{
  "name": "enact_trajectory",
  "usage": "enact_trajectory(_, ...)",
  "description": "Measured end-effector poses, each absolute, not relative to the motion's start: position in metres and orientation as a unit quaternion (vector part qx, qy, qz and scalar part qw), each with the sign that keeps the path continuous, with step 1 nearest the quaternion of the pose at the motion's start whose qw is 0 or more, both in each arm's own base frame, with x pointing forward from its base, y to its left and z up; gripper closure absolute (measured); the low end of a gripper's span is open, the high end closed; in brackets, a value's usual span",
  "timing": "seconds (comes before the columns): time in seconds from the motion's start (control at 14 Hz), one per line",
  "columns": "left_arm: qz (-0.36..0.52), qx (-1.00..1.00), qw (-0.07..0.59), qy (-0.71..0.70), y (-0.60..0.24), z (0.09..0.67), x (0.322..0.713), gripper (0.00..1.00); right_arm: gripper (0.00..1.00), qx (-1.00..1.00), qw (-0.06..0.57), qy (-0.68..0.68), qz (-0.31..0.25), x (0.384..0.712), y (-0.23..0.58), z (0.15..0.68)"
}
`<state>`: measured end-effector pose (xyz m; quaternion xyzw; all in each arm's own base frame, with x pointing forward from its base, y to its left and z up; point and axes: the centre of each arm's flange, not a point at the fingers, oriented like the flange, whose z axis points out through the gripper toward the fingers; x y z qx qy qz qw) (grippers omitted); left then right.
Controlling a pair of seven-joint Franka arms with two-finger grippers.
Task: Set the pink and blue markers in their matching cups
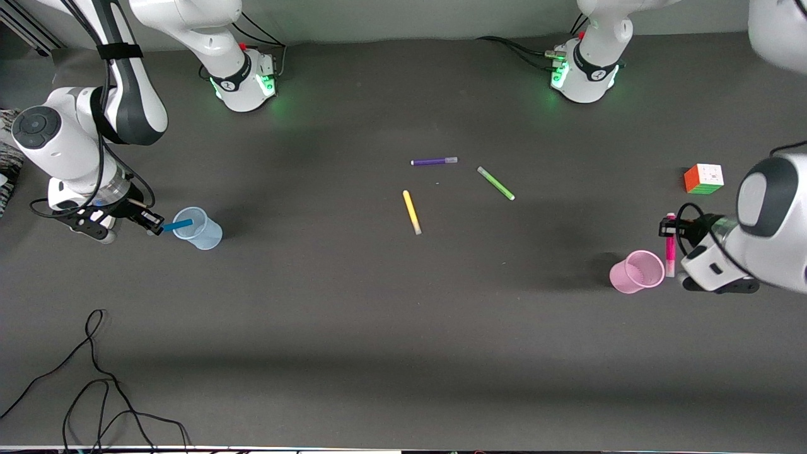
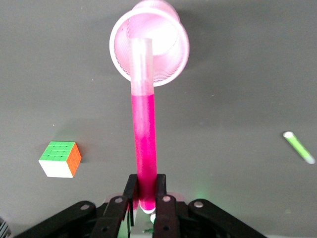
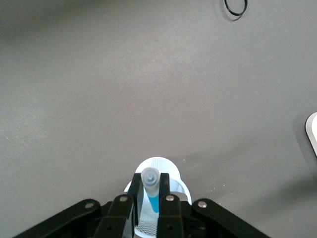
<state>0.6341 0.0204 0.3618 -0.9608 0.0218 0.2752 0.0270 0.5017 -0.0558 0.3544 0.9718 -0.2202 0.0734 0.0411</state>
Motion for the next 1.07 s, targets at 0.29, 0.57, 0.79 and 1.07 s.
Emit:
enact_trajectory(0.29, 0.329, -0.943, 0.038, 0.03, 0.022, 0.289, 0.637, 0.83, 0.48, 0.972, 0.041, -0.219, 0.074, 0.502, -0.055, 0.351)
enact_trajectory(0.57, 0.346, -0.937, 0.038, 0.033, 0.021, 0.267, 0.636, 0.83, 0.07, 0.972, 0.04, -0.219, 0.08, 0.505, -0.055, 0.356)
enact_trajectory(0.79, 0.349, -0.936, 0.038, 0.033, 0.021, 0.265, 0.636, 0.83, 0.0, 0.975, 0.046, -0.206, 0.077, 0.517, -0.059, 0.379)
enact_trajectory(1.07, 0.355, -0.933, 0.036, 0.034, 0.021, 0.257, 0.635, 0.56, 0.0, 0.984, 0.023, -0.164, 0.064, 0.541, -0.063, 0.448)
